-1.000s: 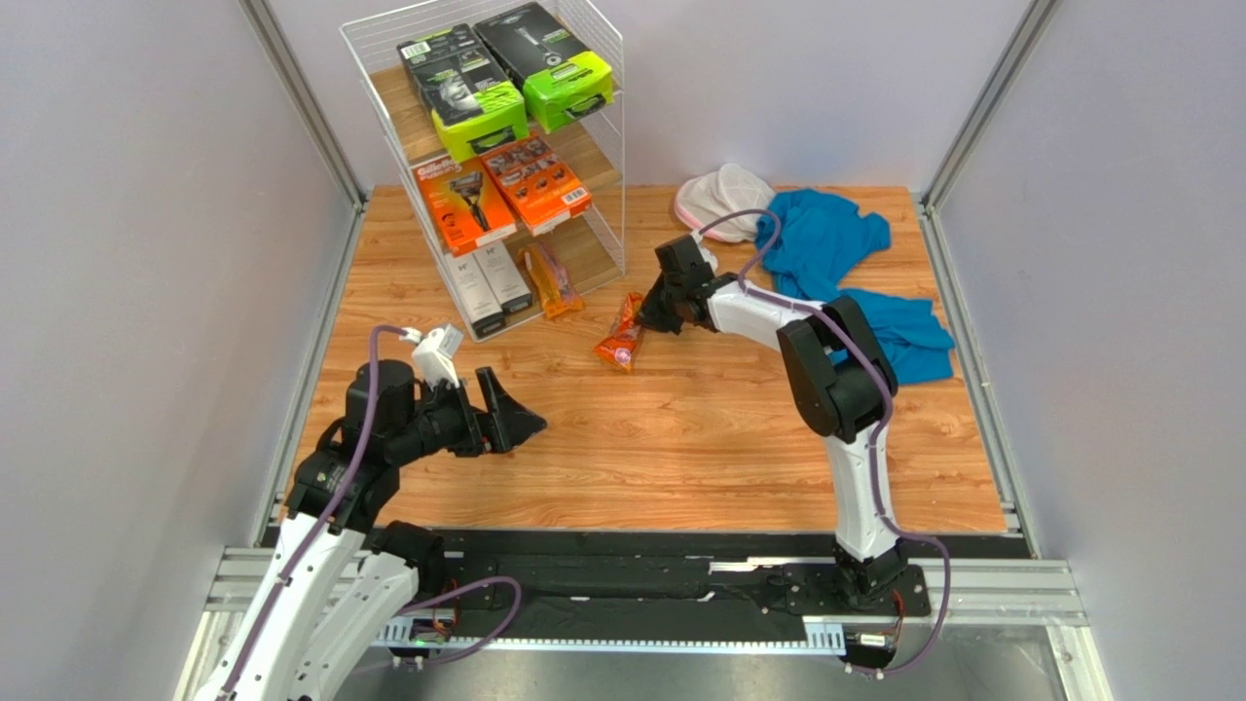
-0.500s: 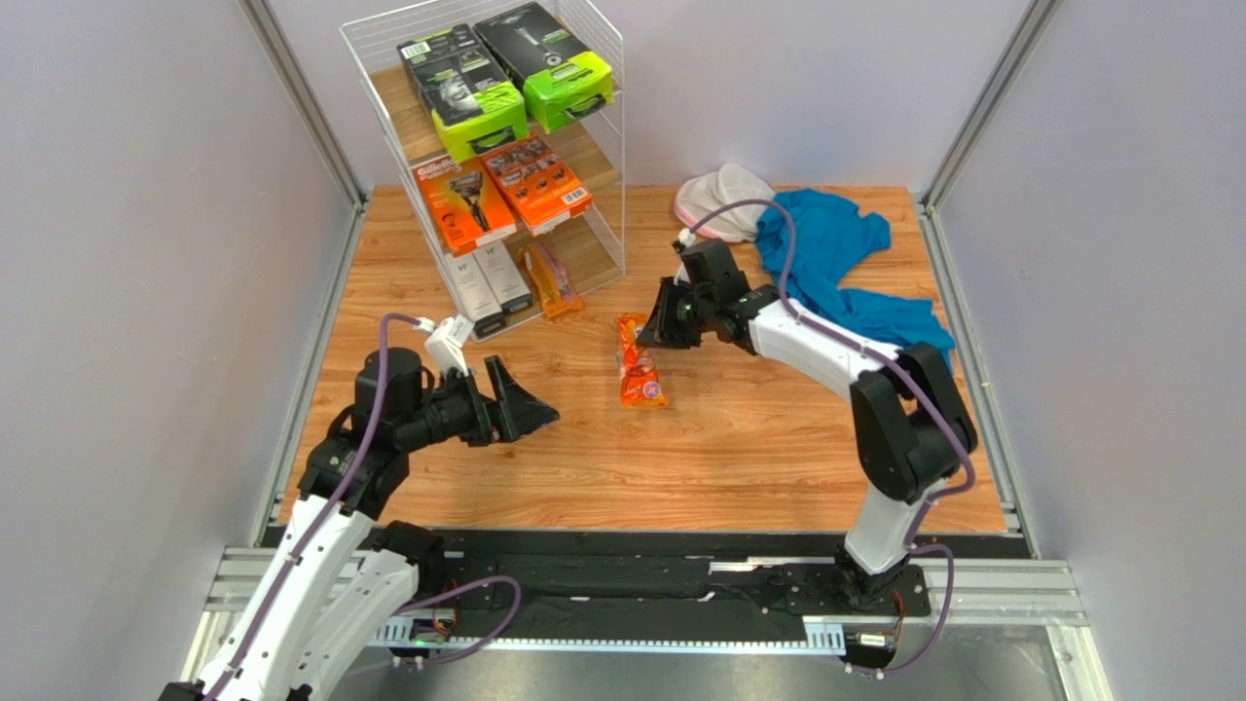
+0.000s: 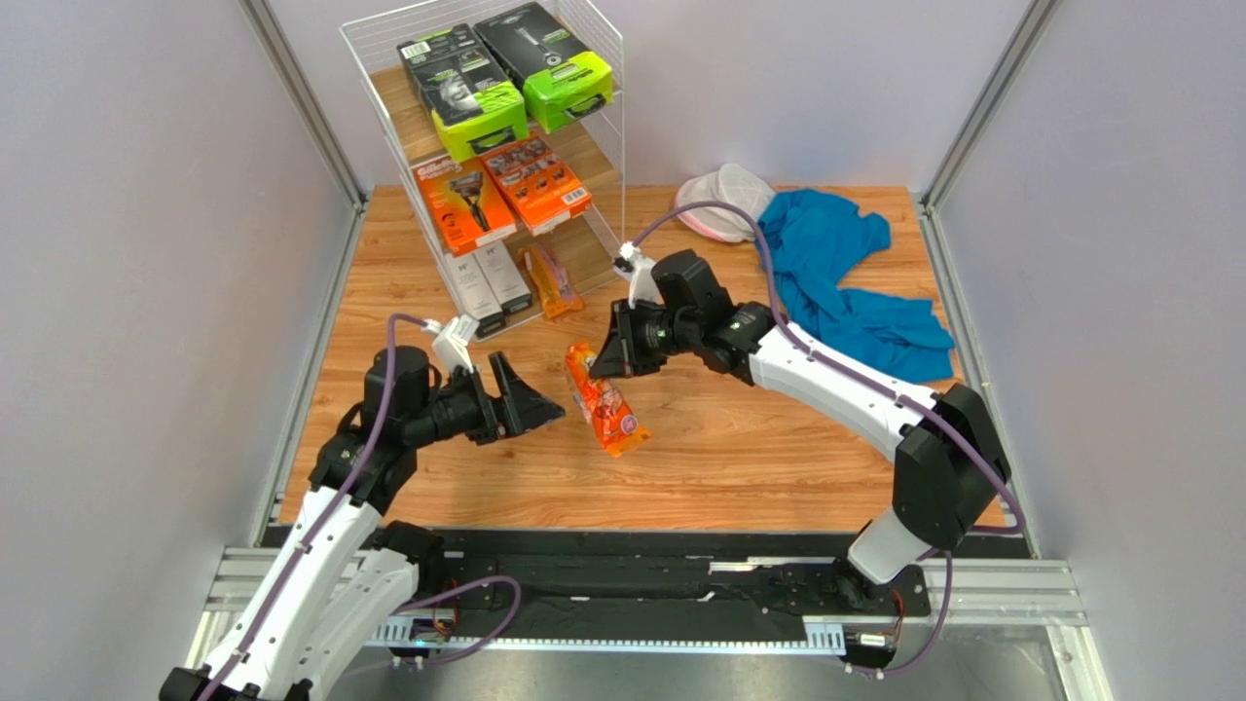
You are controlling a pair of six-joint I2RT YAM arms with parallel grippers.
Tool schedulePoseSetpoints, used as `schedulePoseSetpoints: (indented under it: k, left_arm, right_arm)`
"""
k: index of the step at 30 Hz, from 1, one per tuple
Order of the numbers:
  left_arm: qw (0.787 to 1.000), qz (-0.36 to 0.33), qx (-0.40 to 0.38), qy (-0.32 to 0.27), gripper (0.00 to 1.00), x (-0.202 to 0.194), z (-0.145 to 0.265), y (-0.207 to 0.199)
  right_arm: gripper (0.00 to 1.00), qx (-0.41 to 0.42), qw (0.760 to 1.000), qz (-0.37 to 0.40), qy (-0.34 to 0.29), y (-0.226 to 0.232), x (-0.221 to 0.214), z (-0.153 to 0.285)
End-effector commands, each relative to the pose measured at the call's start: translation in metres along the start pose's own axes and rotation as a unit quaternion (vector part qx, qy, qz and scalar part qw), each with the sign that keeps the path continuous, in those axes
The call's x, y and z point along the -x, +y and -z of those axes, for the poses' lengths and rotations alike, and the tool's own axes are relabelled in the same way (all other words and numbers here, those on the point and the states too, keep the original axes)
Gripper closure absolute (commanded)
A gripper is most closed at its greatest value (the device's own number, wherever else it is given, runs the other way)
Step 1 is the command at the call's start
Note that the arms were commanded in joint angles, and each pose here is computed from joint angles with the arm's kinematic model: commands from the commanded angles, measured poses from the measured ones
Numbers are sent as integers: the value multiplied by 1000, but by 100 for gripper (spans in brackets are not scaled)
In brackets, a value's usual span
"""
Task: Place and organize the shaving razors onto the shelf
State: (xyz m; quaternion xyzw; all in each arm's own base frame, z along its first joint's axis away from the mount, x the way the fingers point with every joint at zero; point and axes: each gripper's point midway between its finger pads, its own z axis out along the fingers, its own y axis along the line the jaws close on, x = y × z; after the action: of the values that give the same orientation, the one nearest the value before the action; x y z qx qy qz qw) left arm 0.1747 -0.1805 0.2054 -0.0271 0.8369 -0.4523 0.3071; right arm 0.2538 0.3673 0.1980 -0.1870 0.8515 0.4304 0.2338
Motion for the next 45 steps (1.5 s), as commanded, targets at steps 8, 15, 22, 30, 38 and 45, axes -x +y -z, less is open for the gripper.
schedulePoseSetpoints:
  k: [8,15,22,30,38,45]
  left_arm:
    - [999,10,-13,-27,14,7,-8,-1]
    - [998,26,10,-59,25,11,-7,11]
    - [997,24,-12,-68,69,10,-6,6]
    - [997,22,-19,-68,100,11,-5,1]
    - [993,44,-47,-102,100,22,-4,-8]
    - [984,67,-103,-132,100,40,-9,-26]
  right_arm:
    - [100,102,993,60,8,80,-7,7]
    - [100,127,989,73,31,103,-21,6]
    - [100,142,986,68,47,110,-38,6]
    - [69,123,991,50,32,103,-30,7]
    - [11,98,985,-63,-126,73,2,50]
    - [7,163,950,-161,-210,60,-16,90]
